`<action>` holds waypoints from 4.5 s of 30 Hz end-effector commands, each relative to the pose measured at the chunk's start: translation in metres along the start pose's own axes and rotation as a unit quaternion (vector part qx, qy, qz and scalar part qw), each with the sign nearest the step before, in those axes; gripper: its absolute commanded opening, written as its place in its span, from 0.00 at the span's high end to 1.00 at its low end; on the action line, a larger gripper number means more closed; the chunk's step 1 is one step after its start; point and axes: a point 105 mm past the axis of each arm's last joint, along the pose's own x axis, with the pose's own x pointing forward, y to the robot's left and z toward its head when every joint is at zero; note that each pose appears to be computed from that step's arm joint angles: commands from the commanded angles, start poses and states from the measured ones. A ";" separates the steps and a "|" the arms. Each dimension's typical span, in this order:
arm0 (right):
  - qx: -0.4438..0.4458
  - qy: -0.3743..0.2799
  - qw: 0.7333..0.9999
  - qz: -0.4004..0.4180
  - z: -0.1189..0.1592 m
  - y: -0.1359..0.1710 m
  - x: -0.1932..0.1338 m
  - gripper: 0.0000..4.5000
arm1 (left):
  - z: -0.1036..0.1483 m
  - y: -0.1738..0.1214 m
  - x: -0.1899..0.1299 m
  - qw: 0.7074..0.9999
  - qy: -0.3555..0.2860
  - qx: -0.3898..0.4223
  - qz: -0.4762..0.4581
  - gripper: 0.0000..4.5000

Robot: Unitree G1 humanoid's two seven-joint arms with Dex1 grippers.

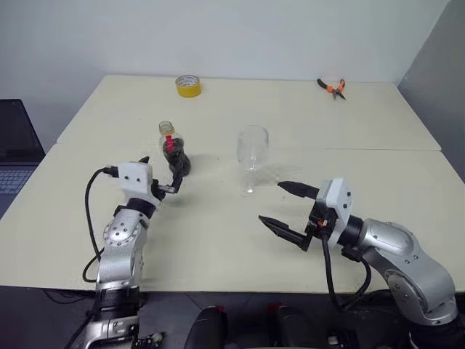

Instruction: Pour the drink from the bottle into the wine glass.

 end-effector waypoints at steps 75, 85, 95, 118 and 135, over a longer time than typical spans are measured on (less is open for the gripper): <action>-0.046 -0.113 0.975 -0.184 0.034 -0.048 0.047 0.00 | 0.135 -0.073 0.087 0.811 -0.240 0.472 -0.248 0.85; -0.041 -0.112 0.976 -0.184 0.035 -0.048 0.049 0.00 | 0.145 -0.071 0.091 0.779 -0.255 0.524 -0.230 0.85; -0.039 -0.109 0.977 -0.178 0.035 -0.046 0.051 0.00 | 0.150 -0.073 0.091 0.745 -0.273 0.569 -0.218 0.86; -0.034 -0.100 0.980 -0.171 0.032 -0.041 0.054 0.00 | 0.156 -0.066 0.095 0.718 -0.275 0.609 -0.196 0.86; -0.030 -0.099 0.981 -0.167 0.031 -0.039 0.056 0.00 | 0.158 -0.064 0.094 0.701 -0.278 0.627 -0.195 0.86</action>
